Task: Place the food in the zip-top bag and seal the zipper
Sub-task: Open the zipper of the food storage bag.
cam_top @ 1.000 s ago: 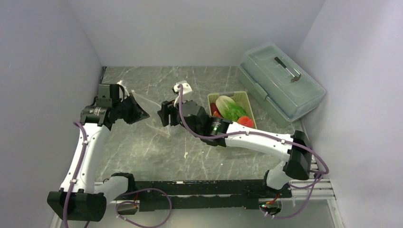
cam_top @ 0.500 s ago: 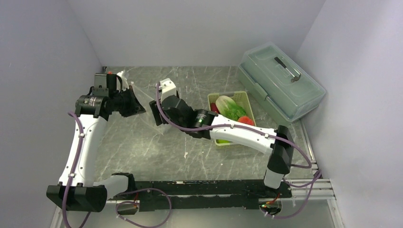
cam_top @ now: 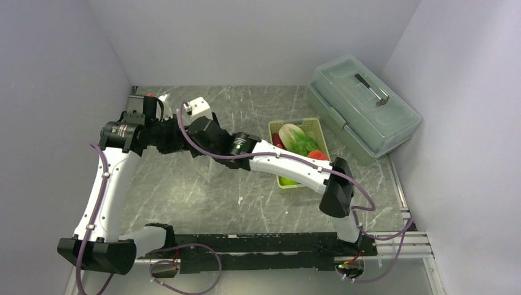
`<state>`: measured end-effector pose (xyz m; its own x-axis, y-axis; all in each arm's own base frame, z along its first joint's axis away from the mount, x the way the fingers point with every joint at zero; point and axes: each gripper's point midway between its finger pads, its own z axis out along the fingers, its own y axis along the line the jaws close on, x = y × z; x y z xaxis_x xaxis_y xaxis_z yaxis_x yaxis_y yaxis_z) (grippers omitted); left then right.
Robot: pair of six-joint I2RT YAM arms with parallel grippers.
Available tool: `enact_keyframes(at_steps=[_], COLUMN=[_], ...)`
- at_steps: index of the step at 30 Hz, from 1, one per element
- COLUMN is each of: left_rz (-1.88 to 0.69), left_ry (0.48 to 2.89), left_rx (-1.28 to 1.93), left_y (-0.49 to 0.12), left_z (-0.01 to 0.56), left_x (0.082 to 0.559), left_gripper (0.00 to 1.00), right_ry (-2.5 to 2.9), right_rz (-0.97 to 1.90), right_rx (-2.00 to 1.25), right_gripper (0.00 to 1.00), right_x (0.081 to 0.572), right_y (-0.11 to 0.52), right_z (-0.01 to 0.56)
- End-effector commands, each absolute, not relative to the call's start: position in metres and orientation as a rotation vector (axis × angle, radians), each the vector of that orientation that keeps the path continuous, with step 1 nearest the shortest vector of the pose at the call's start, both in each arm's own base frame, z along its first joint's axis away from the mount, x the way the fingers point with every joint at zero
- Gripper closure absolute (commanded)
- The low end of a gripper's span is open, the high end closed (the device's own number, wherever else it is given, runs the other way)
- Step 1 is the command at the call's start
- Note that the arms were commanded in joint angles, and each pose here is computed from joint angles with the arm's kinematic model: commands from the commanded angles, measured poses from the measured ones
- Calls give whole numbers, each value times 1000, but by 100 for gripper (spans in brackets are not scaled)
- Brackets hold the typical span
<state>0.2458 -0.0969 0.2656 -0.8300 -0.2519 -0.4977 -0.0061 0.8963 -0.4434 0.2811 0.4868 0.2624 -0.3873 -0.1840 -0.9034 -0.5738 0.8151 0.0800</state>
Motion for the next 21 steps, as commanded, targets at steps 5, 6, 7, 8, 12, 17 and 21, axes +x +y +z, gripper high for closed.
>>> enact_keyframes(at_steps=[5,6,7,8,12,17,21], left_rz=[-491,-481,-472,-463,-415,-333,-266], left_ry=[2479,2480,2483,2484,2494,2509,2525], left_rx=[-112,-112,-109,-107,-103,-111,-119], left_y=[-93,-93,-92,-92,-88,-80,-74], left_z=[276,276,276,276,275,273,269], left_x=[243,242,242,241,240,241,242], left_gripper=[100,100,100,100,100,100,100], right_ry=[2002,2005,2009,2013,2018,2014,2005], right_rz=[386,375,361,349,316,275,238], right_rx=[-548,-545,-538,-534,-517,-487,-455], right_gripper=[45,47,49,52,67,93,100], right_x=[294,295,296,297,301,306,311], right_y=[478,477,474,472,464,451,438], right_z=[252,250,248,246,242,241,244])
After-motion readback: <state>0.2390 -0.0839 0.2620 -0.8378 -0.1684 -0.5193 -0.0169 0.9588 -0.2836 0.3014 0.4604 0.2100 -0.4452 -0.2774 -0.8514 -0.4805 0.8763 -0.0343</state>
